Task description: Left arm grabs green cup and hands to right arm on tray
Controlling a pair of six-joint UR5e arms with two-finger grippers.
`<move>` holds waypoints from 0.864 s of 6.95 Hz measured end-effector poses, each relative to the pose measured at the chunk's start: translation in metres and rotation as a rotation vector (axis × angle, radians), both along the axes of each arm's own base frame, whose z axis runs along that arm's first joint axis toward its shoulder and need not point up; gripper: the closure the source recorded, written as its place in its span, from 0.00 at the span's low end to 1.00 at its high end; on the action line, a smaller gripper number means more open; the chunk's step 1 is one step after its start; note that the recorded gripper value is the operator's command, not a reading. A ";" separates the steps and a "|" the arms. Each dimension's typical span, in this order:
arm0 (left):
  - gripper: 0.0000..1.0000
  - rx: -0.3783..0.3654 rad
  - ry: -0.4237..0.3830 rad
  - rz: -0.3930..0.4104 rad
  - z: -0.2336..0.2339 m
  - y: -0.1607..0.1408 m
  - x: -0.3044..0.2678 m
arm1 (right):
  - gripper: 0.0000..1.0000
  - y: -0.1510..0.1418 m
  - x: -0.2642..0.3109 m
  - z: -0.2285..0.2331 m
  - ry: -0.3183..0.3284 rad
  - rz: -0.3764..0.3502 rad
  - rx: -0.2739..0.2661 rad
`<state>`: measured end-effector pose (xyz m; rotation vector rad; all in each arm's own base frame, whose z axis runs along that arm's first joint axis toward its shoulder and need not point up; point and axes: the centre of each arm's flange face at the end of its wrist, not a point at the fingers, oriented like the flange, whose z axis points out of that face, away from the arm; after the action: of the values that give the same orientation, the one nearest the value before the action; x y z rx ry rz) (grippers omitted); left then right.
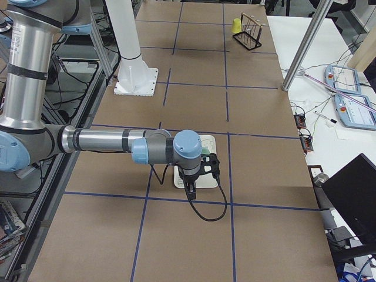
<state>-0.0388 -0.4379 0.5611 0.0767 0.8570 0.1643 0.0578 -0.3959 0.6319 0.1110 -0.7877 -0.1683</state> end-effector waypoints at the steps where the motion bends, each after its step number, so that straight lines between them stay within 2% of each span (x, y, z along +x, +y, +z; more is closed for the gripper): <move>1: 0.00 0.002 0.001 0.000 -0.002 0.000 0.000 | 0.00 0.000 0.000 0.001 0.000 -0.011 0.009; 6: 0.00 0.026 0.001 0.000 -0.017 0.002 0.000 | 0.00 0.001 -0.001 0.001 -0.007 -0.015 0.013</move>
<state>-0.0387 -0.4354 0.5437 0.1012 0.8559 0.1759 0.0573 -0.3954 0.6327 0.1179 -0.7943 -0.1871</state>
